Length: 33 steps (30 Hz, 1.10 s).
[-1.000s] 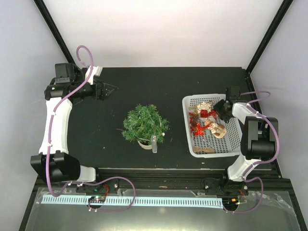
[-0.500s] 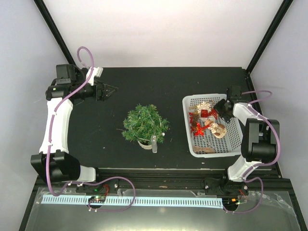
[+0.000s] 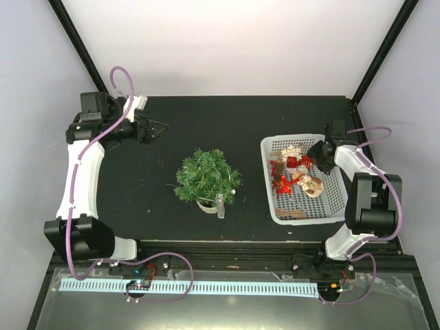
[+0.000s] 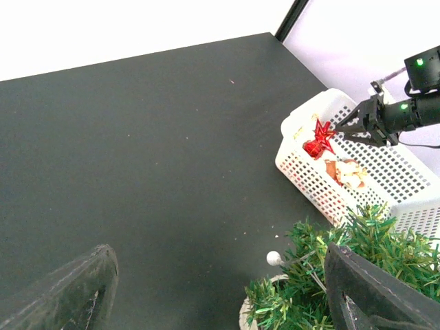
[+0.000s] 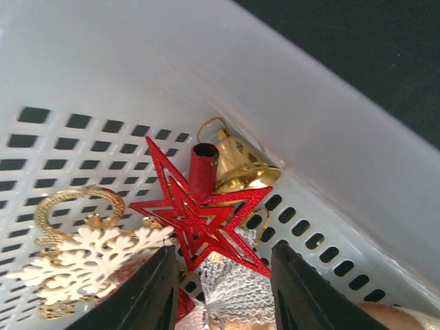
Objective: Decorate the small christmas tree
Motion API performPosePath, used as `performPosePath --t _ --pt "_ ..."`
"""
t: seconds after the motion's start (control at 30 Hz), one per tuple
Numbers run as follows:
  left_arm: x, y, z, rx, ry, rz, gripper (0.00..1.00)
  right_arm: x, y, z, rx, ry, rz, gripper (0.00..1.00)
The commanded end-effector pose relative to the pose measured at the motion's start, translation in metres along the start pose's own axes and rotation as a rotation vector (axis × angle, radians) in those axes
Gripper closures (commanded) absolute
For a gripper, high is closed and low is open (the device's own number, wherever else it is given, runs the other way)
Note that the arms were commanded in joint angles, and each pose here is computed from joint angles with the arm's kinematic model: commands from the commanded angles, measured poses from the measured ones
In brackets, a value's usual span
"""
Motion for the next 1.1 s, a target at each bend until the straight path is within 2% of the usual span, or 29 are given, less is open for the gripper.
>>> performPosePath --t 0.0,0.77,0.93,1.07 --pt "-0.007 -0.006 -0.005 -0.035 0.028 0.009 0.18 -0.011 -0.001 0.002 -0.007 0.03 0.03 0.59" --pt "-0.008 -0.003 0.002 -0.029 0.025 0.024 0.18 -0.002 0.032 -0.006 -0.007 0.019 0.035 0.56" --pt "-0.009 -0.002 0.004 -0.034 0.026 0.04 0.18 0.0 0.037 -0.006 -0.002 0.018 0.029 0.57" --pt "-0.011 -0.003 0.005 -0.037 0.032 0.046 0.18 0.002 0.039 -0.007 -0.004 0.01 0.024 0.65"
Point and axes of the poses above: each gripper's point midway between its finger pads, its own y axis out along the fingers, its own x axis along the line the jaws close on, z = x × y, the point moved 9 cm from there along -y, back along the fingers, and after that the axes turned 15 degrees about y, right-handed, at the moved point
